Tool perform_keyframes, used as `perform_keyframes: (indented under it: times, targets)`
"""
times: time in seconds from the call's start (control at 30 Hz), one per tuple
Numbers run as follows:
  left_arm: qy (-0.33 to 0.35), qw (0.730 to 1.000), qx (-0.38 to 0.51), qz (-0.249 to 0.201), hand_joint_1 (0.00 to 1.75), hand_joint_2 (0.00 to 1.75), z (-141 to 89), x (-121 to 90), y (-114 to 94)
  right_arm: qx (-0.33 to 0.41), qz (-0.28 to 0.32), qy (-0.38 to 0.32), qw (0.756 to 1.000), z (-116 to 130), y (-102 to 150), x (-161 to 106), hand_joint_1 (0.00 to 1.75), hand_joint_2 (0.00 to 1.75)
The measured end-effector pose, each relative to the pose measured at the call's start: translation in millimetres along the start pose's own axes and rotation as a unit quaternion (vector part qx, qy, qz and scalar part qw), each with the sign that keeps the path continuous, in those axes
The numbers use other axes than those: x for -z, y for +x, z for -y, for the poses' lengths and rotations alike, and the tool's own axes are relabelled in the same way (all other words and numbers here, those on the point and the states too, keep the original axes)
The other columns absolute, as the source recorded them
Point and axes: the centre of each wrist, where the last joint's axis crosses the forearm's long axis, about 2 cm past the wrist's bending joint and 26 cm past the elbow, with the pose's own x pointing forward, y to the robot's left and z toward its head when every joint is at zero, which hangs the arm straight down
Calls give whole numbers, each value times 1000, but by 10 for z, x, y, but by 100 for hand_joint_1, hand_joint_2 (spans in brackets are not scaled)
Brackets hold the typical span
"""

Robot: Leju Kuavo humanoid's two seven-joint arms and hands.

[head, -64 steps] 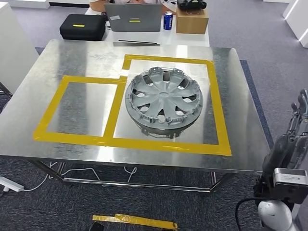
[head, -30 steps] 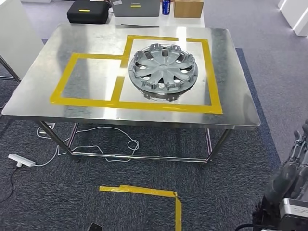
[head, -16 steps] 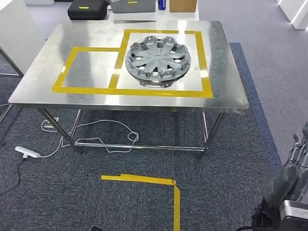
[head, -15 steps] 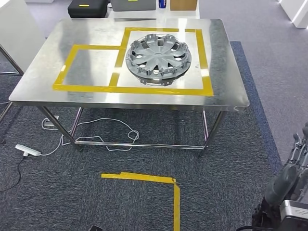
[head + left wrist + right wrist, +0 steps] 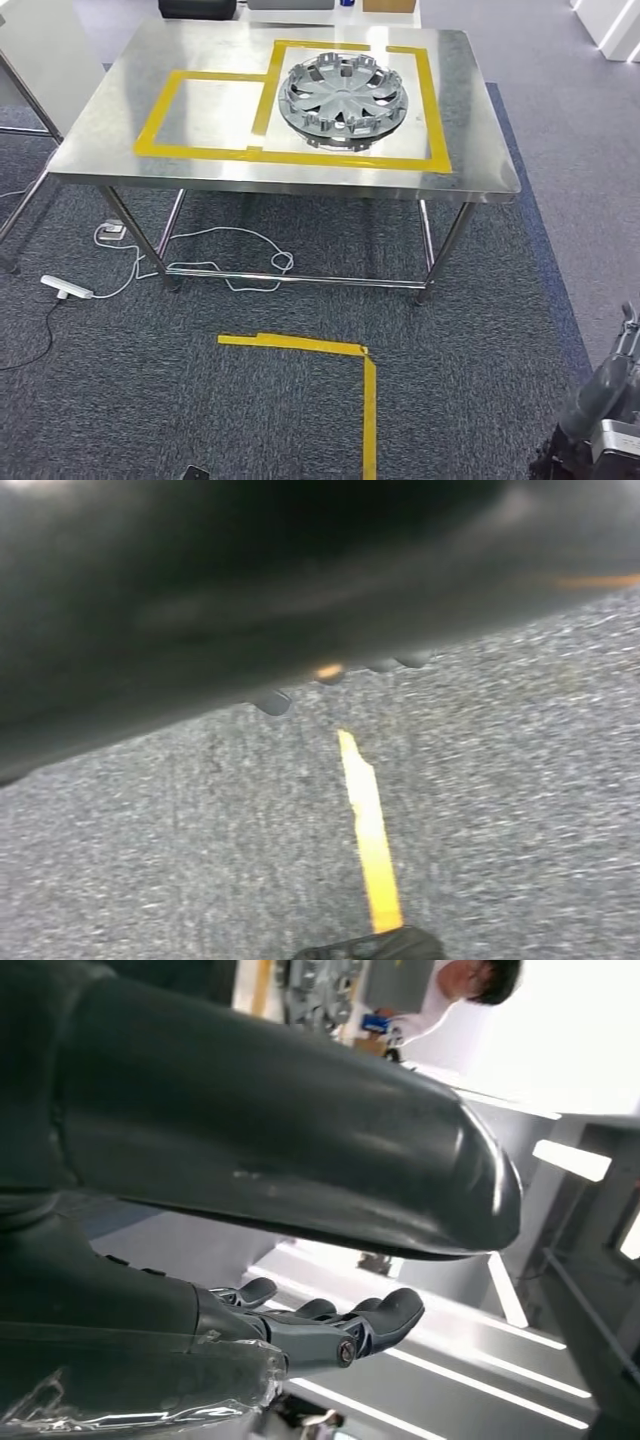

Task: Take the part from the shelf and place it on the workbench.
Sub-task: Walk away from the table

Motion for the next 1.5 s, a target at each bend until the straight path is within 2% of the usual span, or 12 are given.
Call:
perform_keyframes:
  times: [0.5,1.2,1.37,1.5]
  targets:
    - [5,1000,-9,-7,0,0,21,-31,-37,-25,-79,-30,996,129,-139,-193,0,0]
    - [8,1000,-13,-5,0,0,65,-26,-2,-47,-181,-21,982,230,-395,-442,0,0]
    - [16,1000,-18,-12,0,0,76,-53,-36,-65,-267,26,961,231,-646,-776,0,0]
    - [24,999,-24,-21,0,0,74,-77,-73,-72,-391,49,916,245,-932,-1255,0,0]
